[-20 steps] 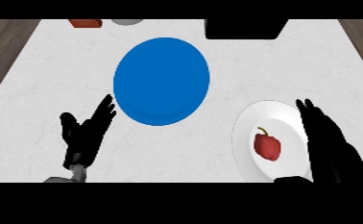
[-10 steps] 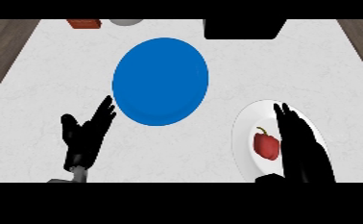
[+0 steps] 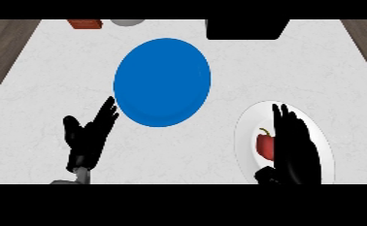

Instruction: Pick the bell pepper from the plate and place it in the plate

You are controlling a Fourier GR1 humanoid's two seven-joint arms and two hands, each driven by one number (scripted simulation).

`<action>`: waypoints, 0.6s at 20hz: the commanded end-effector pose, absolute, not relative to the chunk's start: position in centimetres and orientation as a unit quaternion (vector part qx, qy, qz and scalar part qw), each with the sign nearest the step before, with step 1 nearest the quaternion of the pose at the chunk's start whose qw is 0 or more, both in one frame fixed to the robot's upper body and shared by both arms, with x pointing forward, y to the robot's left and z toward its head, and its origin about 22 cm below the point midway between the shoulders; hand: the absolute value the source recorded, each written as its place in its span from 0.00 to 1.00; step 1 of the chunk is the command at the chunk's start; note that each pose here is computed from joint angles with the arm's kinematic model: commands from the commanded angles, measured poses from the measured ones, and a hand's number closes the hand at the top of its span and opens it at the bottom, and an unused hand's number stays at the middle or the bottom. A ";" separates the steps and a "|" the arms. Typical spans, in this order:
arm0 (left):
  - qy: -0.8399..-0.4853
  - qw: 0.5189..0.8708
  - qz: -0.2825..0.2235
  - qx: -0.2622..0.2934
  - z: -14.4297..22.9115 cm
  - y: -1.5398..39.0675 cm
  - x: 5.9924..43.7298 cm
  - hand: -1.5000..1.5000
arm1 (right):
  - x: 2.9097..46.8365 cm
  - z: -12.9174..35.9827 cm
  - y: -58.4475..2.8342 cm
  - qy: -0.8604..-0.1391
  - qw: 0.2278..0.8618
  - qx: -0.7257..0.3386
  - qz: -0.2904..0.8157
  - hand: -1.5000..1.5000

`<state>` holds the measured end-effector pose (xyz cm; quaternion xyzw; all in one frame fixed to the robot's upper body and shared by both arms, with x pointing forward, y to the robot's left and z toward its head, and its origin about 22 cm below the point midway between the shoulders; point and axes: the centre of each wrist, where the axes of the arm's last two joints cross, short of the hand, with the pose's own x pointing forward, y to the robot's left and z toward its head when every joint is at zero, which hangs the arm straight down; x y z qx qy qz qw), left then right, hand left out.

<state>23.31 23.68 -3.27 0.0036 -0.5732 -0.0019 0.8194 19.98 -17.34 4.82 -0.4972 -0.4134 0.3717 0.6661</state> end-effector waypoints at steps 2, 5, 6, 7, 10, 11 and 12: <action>-0.557 0.830 -0.007 -0.001 -2.6 25.3 23.7 0.50 | 21.0 2.8 -18.5 -0.401 0.672 -0.495 0.377 0.00; -0.551 0.834 0.000 -0.003 -3.5 23.6 24.4 0.50 | 20.4 2.2 -17.7 -0.401 0.674 -0.489 0.382 0.00; -0.555 0.832 -0.005 0.006 -3.6 23.1 22.7 0.50 | 22.6 2.0 -18.0 -0.387 0.682 -0.486 0.387 0.00; -0.557 0.830 -0.013 0.011 -3.9 23.4 22.9 0.50 | 23.4 3.1 -19.4 -0.387 0.680 -0.486 0.390 0.00; -0.555 0.832 -0.002 0.007 -4.9 25.2 23.6 0.50 | 23.0 0.9 -19.5 -0.379 0.682 -0.488 0.391 0.00; -0.563 0.826 -0.002 0.001 -3.5 25.6 22.5 0.50 | 20.9 0.4 -20.0 -0.347 0.680 -0.476 0.437 1.00; -0.560 0.828 -0.001 0.009 -3.3 23.8 24.0 0.50 | 21.5 1.1 -17.9 -0.359 0.668 -0.470 0.451 1.00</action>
